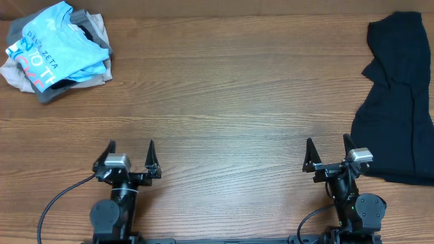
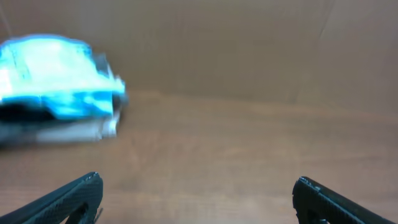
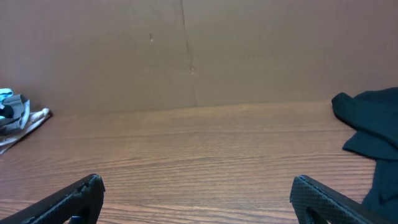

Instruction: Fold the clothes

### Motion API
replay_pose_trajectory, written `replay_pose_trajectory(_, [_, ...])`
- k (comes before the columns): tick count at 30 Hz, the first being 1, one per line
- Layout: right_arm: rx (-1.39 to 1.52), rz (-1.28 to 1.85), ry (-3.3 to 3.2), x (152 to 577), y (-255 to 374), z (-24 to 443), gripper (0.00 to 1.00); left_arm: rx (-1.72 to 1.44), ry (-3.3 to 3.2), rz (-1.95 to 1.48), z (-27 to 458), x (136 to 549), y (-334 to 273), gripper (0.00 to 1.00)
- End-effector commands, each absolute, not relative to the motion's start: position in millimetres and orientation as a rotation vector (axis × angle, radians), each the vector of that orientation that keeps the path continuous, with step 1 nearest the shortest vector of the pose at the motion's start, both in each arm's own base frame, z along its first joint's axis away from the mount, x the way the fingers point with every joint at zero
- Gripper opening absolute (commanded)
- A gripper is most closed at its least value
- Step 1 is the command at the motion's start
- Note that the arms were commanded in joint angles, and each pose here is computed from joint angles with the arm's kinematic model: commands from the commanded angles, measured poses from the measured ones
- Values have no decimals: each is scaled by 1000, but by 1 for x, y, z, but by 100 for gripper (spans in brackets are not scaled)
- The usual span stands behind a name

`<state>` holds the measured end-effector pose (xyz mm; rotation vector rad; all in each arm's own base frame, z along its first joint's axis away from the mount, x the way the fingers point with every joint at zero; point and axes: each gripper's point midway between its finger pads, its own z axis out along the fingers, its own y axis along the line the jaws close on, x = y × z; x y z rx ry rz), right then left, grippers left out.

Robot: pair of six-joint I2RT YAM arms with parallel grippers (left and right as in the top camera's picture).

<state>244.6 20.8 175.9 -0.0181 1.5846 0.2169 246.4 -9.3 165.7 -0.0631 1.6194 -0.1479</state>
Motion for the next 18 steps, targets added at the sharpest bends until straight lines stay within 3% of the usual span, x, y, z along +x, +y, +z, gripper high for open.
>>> replay_pose_trajectory(1, [-18, 211, 1579, 245, 19, 174, 100, -58, 1643, -147, 157, 246, -10, 100])
replay_pose_trajectory(18, [-18, 211, 1579, 245, 19, 174, 100, -67, 1644, -139, 157, 246, -9, 100])
